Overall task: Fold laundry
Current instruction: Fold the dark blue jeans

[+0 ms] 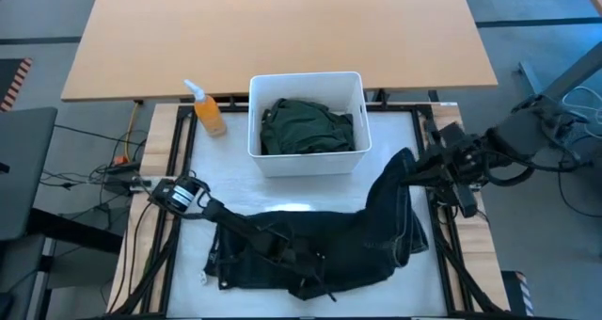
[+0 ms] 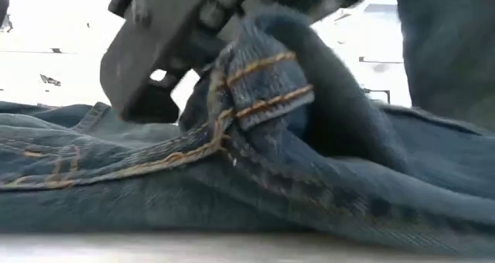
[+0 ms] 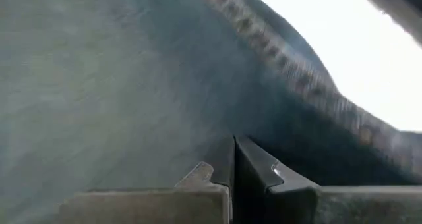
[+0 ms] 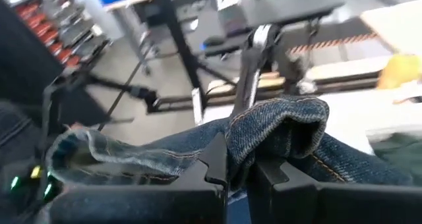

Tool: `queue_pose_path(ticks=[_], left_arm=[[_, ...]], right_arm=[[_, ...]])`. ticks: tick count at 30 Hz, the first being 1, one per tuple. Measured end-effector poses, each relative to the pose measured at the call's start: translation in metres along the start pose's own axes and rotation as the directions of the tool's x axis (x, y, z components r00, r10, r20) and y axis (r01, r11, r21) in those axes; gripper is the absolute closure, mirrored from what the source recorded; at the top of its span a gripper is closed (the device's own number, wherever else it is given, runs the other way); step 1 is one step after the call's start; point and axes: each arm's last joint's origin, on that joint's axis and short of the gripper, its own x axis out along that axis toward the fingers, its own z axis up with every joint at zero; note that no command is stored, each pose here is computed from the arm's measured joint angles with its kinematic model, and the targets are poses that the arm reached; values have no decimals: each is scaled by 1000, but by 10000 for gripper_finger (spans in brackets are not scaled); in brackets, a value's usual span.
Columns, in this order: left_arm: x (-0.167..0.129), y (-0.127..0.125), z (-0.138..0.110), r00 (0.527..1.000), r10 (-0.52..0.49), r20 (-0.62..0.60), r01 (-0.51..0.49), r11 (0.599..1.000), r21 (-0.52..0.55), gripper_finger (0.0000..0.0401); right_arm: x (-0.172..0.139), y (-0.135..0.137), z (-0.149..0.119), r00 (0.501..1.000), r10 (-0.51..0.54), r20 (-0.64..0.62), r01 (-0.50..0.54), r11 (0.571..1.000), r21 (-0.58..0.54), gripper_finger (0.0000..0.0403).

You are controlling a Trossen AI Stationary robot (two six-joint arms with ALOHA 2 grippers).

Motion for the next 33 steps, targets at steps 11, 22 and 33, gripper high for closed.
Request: queue_pose_path(ticks=[11, 22, 33], left_arm=[[-109, -12, 20, 952, 227, -205, -215, 974, 76, 401], [-193, -18, -118, 869, 290, -401, -427, 849, -311, 401], [-230, -17, -133, 951, 270, -151, -309, 829, -466, 401]], right_arm=[[39, 5, -3, 989, 80, -125, -88, 994, -64, 359], [102, 8, 0, 977, 144, -156, -164, 979, -119, 359], [241, -28, -8, 978, 140, -157, -160, 979, -126, 359]])
